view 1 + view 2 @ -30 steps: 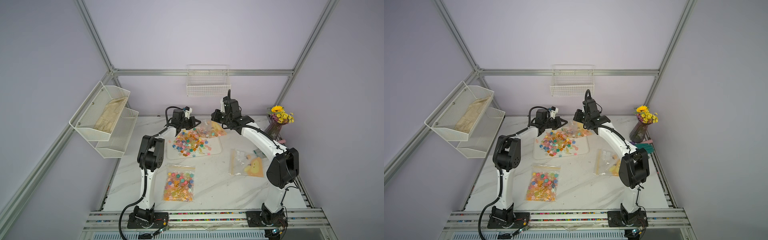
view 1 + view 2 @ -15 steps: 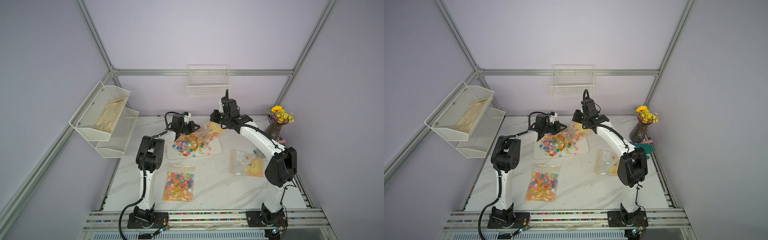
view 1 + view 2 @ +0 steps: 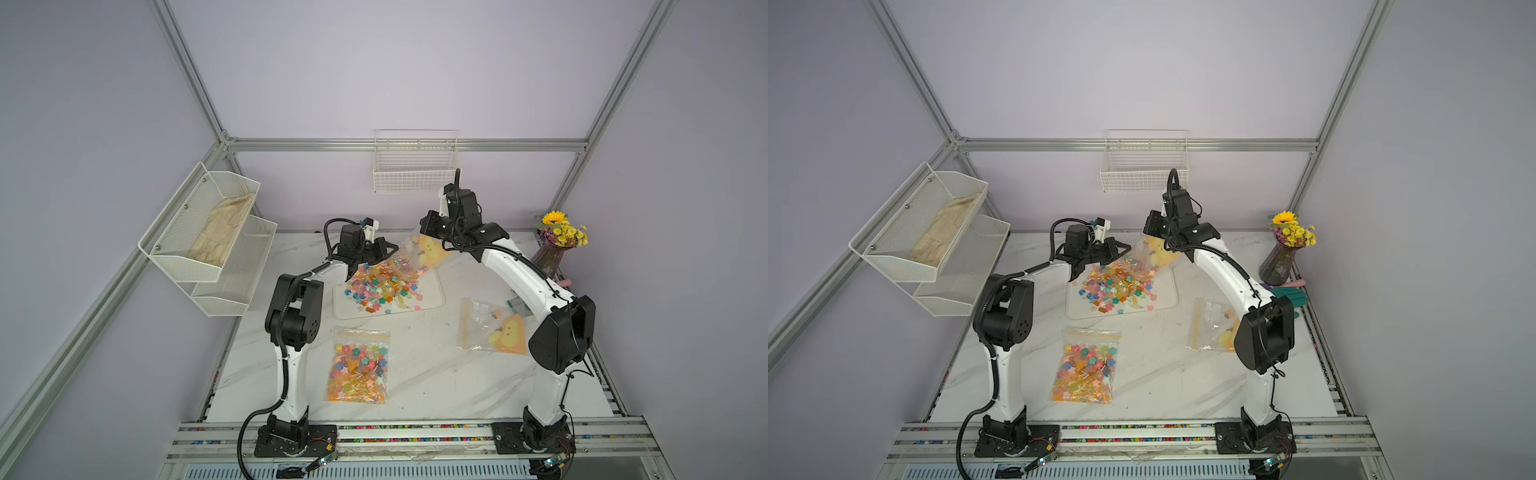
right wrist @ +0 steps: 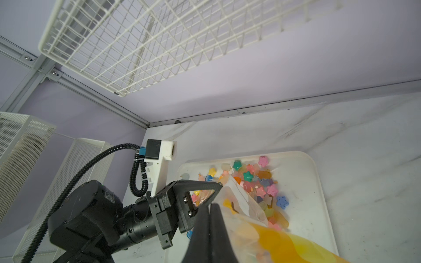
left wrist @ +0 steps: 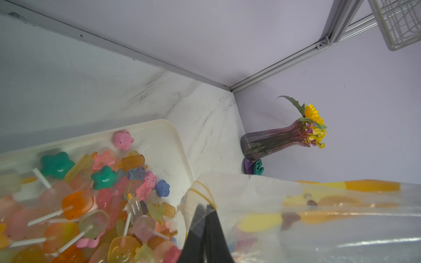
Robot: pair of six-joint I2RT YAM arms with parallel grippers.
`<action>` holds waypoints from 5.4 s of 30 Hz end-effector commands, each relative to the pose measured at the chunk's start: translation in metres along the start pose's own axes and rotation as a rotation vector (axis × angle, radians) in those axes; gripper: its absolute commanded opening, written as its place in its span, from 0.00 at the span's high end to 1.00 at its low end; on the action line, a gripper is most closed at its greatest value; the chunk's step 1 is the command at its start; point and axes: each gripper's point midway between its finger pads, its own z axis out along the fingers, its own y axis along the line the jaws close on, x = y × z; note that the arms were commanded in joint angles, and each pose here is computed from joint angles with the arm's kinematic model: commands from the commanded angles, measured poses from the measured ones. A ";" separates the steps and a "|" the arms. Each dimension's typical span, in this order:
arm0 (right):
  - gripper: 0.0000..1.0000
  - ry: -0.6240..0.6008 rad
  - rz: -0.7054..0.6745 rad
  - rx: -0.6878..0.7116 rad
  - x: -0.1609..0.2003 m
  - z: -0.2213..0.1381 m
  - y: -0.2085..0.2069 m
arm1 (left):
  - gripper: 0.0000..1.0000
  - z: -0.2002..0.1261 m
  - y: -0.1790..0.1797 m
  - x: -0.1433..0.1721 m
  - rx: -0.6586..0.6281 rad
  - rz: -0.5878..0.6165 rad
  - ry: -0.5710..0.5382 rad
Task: Pour candies out of the ziploc bag
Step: 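Pour the candies out of the ziploc bag onto the tray, then place the ziploc bag in the ziploc bag.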
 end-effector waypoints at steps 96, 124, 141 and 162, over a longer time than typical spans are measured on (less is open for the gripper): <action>1.00 -0.289 -0.239 0.383 -0.035 -0.073 0.037 | 0.58 -0.066 -0.032 -0.006 0.031 0.051 -0.199; 1.00 -0.102 -0.007 0.295 0.053 -0.225 -0.021 | 0.00 -0.266 -0.112 -0.028 -0.075 0.203 -0.703; 1.00 0.314 0.101 0.279 0.169 -0.225 -0.050 | 0.00 -0.253 -0.120 0.005 0.011 0.241 -0.465; 0.93 0.083 0.097 0.869 0.134 -0.167 -0.197 | 0.00 -0.242 -0.118 0.021 0.060 0.231 -0.374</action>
